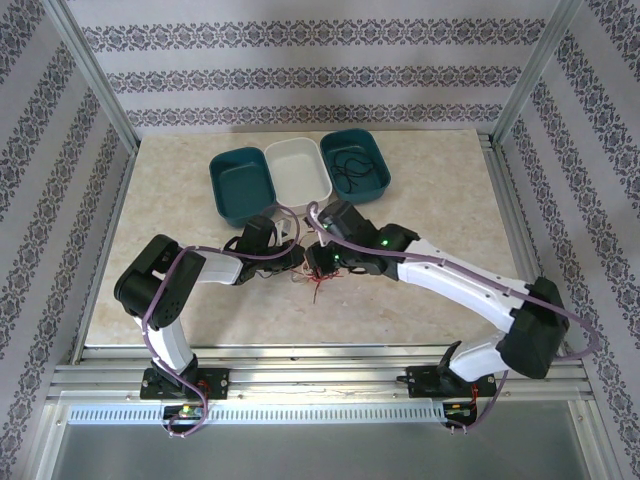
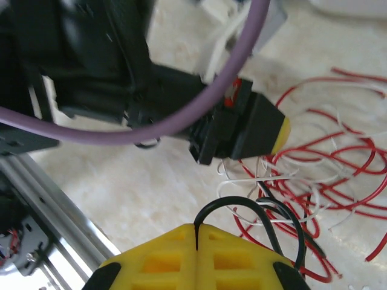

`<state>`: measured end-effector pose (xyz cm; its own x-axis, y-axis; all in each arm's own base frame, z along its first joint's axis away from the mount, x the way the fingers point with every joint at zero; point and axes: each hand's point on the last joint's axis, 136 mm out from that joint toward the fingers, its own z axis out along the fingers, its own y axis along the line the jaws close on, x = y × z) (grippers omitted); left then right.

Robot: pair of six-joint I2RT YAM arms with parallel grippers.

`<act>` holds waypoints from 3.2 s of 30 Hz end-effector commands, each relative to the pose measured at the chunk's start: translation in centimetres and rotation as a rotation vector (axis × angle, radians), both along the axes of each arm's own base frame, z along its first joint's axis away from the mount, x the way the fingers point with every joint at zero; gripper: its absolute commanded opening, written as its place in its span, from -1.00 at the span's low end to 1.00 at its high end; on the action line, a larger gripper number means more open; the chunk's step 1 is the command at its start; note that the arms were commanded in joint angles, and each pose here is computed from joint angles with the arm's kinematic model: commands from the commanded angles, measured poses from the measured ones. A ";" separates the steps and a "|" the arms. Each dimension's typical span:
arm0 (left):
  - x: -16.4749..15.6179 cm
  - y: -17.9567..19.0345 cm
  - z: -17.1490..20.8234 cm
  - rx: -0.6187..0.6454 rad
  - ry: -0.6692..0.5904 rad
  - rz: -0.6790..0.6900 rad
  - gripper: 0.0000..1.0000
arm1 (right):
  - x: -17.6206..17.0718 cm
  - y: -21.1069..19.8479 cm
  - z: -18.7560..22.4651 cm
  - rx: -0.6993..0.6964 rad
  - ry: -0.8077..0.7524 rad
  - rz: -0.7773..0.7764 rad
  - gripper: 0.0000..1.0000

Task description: Untangle the cables

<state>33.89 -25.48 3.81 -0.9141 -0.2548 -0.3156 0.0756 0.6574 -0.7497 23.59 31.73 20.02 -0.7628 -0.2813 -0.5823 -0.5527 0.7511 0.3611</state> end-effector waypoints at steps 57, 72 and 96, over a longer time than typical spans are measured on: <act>-0.3 1.3 5.0 0.211 -0.286 -0.081 -0.77 | 15.2 -12.6 29.9 -0.049 -0.908 -0.476 -1.00; 1.0 1.1 13.5 0.211 -0.534 -0.077 -0.32 | 16.4 -11.7 30.6 0.042 -0.882 -0.440 -1.00; 2.5 -11.1 20.7 0.112 -0.837 -0.326 -0.59 | 14.3 -9.4 28.6 0.093 -0.819 -0.353 -1.00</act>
<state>35.38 -36.67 23.78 -0.4136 0.0819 -0.9068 0.7818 0.5423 -0.3076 38.46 22.26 47.68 -0.1585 -0.0475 -0.9862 -0.4003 0.9162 0.0202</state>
